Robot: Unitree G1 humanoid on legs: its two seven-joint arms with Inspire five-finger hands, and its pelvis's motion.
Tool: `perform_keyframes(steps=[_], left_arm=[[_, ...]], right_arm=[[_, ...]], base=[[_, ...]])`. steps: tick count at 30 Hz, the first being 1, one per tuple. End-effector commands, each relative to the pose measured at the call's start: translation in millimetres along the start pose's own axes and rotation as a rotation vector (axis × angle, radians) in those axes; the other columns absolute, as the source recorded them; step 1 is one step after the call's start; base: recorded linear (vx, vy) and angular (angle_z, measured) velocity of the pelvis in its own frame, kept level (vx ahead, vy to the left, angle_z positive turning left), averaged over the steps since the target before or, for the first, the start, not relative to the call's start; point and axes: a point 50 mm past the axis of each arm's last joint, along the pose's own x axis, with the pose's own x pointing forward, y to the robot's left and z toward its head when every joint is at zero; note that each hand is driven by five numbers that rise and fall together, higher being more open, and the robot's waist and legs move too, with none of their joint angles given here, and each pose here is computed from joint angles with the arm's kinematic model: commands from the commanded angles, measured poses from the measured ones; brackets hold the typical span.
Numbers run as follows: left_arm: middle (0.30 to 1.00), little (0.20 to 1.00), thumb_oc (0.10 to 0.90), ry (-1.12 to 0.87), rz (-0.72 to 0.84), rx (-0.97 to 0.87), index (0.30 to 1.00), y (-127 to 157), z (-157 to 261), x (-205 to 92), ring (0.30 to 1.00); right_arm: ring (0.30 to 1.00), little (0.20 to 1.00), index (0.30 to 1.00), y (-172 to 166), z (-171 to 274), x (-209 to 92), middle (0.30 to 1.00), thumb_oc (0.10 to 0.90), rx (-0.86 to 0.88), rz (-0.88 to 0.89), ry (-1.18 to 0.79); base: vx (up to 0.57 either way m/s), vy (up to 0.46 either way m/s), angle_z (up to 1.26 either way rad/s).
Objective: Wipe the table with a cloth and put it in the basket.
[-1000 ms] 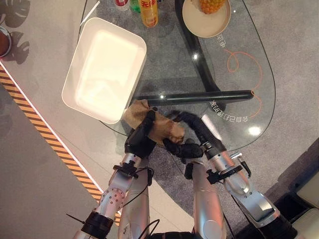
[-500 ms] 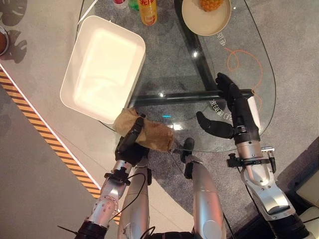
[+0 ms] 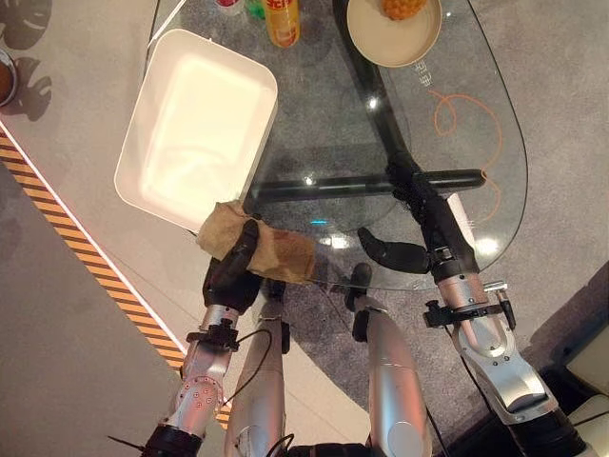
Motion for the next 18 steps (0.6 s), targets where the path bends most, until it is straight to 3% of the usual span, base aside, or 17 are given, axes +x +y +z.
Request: perform_keyframes(steps=[1, 12, 18], left_arm=[[0.3, 0.2, 0.1, -0.256, -0.227, 0.159, 0.3, -46.9, 49.0, 10.4, 0.3], [0.3, 0.2, 0.1, -0.463, -0.098, 0.568, 0.3, -55.0, 93.7, 25.4, 0.3], [0.3, 0.2, 0.1, -0.583, 0.109, 0.857, 0.3, -46.4, 114.7, 37.4, 0.3]], right_arm=[[0.9, 0.9, 0.9, 0.5, 32.4, 6.0, 0.9, 0.8, 0.018, 0.06, -0.162], [0.9, 0.9, 0.9, 7.3, 21.8, 12.0, 0.9, 0.8, 0.02, 0.132, -0.073], [0.9, 0.9, 0.9, 15.6, 15.8, 18.3, 0.9, 0.8, 0.033, 0.202, -0.005]], base=[[0.02, 0.09, -0.01], [0.03, 0.079, -0.01], [0.03, 0.096, -0.05]])
